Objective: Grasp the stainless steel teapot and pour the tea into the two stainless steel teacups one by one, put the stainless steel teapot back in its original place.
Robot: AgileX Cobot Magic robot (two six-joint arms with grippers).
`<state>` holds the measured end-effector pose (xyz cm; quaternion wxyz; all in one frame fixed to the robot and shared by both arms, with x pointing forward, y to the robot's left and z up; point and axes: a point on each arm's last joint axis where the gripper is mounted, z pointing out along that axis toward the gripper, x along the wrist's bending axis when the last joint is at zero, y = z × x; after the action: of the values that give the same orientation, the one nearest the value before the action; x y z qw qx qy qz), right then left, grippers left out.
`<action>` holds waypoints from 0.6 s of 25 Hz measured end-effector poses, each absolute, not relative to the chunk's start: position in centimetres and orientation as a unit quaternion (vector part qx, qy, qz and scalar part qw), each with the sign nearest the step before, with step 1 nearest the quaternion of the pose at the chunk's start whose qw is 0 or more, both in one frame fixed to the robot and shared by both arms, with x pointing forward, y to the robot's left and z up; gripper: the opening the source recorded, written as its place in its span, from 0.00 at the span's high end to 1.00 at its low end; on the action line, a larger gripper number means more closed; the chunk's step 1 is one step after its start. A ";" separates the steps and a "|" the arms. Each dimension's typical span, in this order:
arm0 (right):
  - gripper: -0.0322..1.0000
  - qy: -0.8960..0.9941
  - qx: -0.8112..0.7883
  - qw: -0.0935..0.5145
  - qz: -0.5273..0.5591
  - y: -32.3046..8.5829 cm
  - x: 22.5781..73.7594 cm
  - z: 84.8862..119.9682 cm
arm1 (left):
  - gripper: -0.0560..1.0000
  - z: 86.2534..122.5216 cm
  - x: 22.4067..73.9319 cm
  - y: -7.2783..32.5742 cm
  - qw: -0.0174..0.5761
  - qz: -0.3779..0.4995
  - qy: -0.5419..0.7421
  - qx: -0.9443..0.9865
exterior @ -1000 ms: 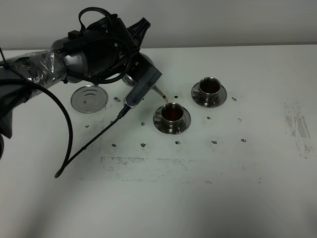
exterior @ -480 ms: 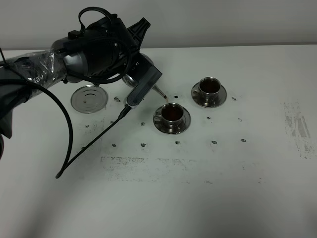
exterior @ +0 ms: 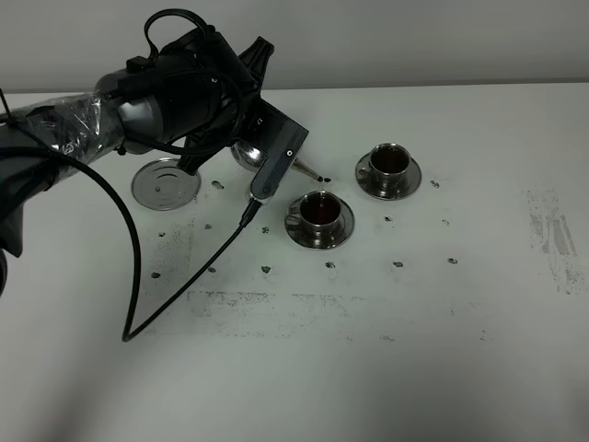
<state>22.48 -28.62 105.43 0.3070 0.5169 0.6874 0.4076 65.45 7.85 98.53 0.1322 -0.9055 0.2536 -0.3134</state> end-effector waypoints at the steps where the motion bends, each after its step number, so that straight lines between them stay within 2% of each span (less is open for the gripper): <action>1: 0.53 0.687 0.517 0.307 0.408 -28.6 22.5 105.4 | 0.77 98.5 65.4 7.9 0.124 -0.313 0.228 -0.914; 9: 0.53 0.687 0.517 0.307 0.408 -28.6 22.5 105.4 | 0.77 99.5 64.4 7.7 0.006 -0.298 -0.028 -0.954; 13: 0.53 0.687 0.517 0.307 0.408 -28.6 22.5 105.4 | 0.77 99.7 63.4 8.0 -0.019 -0.252 -0.165 -0.953; 15: 0.53 0.687 0.517 0.307 0.408 -28.6 22.5 105.4 | 0.77 99.4 62.8 8.3 -0.013 -0.223 -0.226 -0.948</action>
<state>22.48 -28.62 105.43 0.3070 0.5169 0.6874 0.4076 62.85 8.30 99.42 -0.0131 -0.9481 -0.2263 -0.2232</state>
